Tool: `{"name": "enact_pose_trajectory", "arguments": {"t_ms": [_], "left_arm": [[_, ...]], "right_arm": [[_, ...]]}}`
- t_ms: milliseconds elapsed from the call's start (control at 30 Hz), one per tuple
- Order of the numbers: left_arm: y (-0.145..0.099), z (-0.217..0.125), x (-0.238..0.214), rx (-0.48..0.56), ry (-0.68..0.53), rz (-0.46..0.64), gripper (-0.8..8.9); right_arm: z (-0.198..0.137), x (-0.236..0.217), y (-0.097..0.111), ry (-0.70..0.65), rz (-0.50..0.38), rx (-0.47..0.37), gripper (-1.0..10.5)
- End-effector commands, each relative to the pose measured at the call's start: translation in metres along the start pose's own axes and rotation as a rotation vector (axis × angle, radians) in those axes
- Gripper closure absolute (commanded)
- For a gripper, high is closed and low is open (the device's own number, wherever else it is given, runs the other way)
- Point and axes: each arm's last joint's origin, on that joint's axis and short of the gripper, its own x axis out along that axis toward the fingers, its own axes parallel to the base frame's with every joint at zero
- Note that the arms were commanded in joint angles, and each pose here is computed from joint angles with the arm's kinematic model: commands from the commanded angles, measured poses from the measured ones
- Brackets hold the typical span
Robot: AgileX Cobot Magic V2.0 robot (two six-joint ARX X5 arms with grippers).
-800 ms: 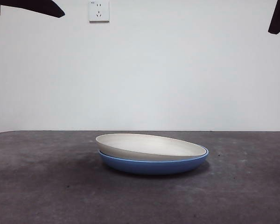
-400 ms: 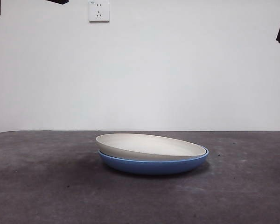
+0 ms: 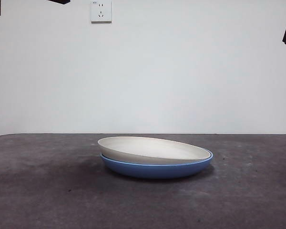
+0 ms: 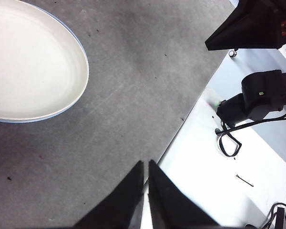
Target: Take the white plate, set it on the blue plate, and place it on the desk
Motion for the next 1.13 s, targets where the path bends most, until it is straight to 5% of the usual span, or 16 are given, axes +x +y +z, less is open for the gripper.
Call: {"name": "enact_pose_trajectory", "arguments": {"t_ms": [33, 133, 267, 500, 633, 767, 1133], "left_arm": [[-0.001, 0.003, 0.0, 0.02, -0.004, -0.008, 7.98], [-0.004, 0.002, -0.004, 0.036, -0.022, -0.007, 7.98], [-0.011, -0.001, -0.027, 0.259, -0.125, 0.057, 7.98], [-0.012, -0.023, -0.079, 0.518, -0.596, 0.424, 7.98], [-0.003, -0.057, -0.086, 0.482, -0.786, 0.773, 7.98], [0.01, -0.092, -0.076, 0.402, -0.848, 0.977, 7.98], [0.057, -0.16, -0.029, 0.24, -0.787, 1.07, 7.98]], "right_arm": [[0.003, -0.001, 0.002, -0.011, 0.004, -0.021, 9.4], [0.003, -0.001, 0.002, -0.011, 0.004, -0.021, 9.4], [0.003, -0.001, 0.002, -0.011, 0.004, -0.021, 9.4], [0.003, -0.001, 0.002, -0.011, 0.004, -0.021, 9.4], [0.003, -0.001, 0.002, -0.011, 0.004, -0.021, 9.4], [0.003, -0.001, 0.002, -0.011, 0.004, -0.021, 9.4], [0.003, -0.001, 0.002, -0.011, 0.004, -0.021, 9.4]]}}
